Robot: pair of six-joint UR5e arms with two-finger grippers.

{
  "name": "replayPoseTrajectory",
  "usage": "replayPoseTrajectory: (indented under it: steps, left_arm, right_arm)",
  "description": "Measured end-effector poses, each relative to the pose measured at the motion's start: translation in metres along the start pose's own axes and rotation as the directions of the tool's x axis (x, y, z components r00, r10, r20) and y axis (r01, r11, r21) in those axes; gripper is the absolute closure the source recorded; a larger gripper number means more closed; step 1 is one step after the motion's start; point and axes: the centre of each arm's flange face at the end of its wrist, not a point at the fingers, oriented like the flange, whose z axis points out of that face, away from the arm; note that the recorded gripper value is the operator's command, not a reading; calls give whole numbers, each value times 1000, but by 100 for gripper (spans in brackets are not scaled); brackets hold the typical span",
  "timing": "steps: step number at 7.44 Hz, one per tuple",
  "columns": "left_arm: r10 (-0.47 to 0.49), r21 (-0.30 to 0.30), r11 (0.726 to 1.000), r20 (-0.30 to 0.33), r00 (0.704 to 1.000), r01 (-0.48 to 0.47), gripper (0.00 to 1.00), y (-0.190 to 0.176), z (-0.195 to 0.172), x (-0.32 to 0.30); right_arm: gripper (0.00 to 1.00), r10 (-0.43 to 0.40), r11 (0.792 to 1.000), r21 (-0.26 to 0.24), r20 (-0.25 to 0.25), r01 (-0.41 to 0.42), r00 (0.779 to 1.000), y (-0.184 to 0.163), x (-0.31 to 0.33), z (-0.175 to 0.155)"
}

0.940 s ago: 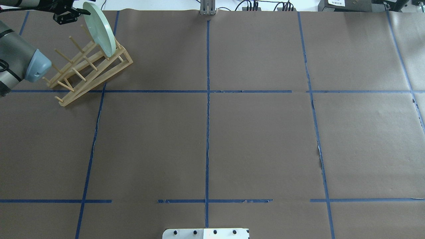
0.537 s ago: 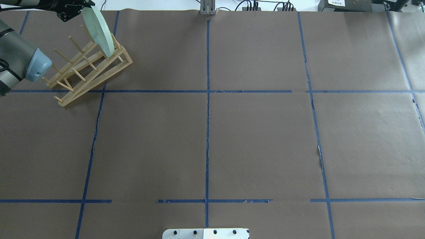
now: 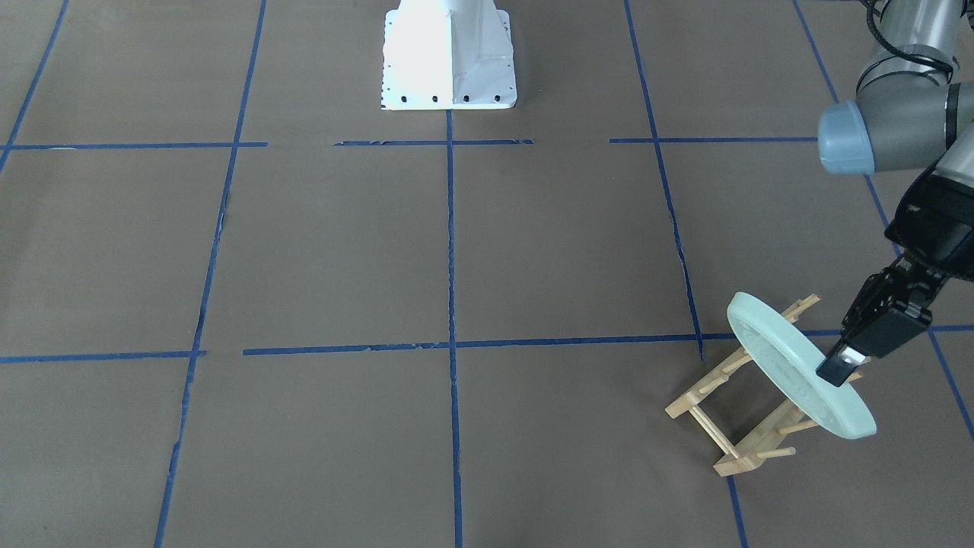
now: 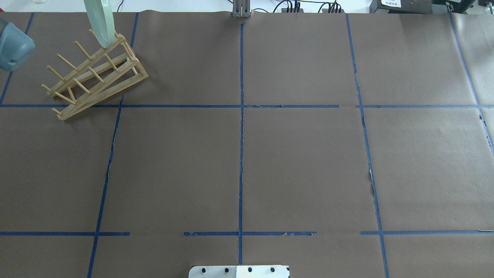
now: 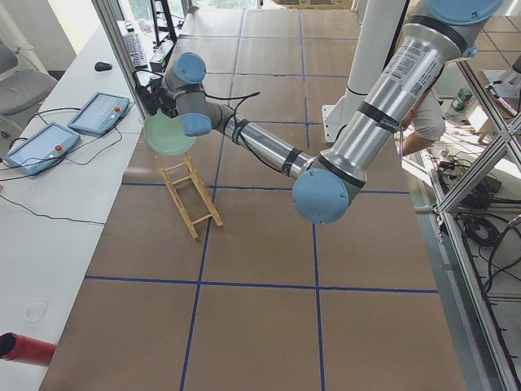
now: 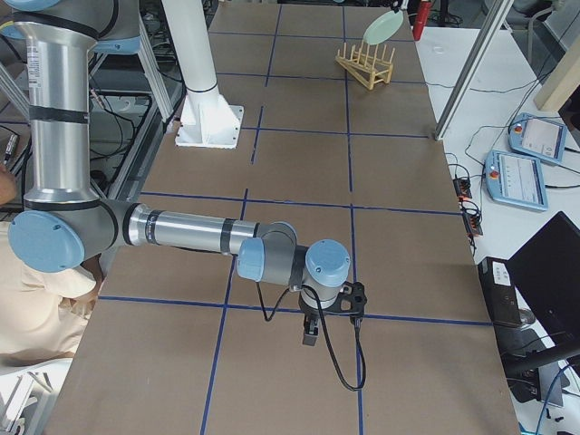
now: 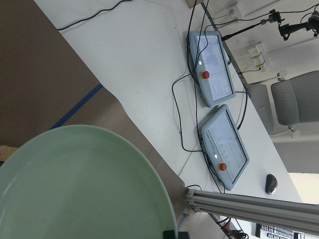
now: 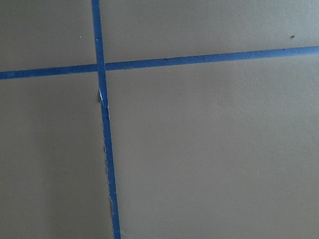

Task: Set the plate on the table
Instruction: 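Grasp the plate rim with the left gripper and lift it out of the rack, then swing the held plate toward the robot and lower it flat onto the table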

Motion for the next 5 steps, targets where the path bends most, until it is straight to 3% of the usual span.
replayPoseTrajectory:
  steps: [2,3,5]
  left_arm:
    - [-75,5,997,7,997,75,100,18,-18,23]
    - [-118,18,993,58,991,117,100,33,-18,31]
    - [-176,43,984,239,955,170,100,107,18,42]
  right_arm:
    - [0,0,1000,0,0,0,1000,0,0,0]
    - [0,0,1000,0,0,0,1000,0,0,0]
    - [0,0,1000,0,0,0,1000,0,0,0]
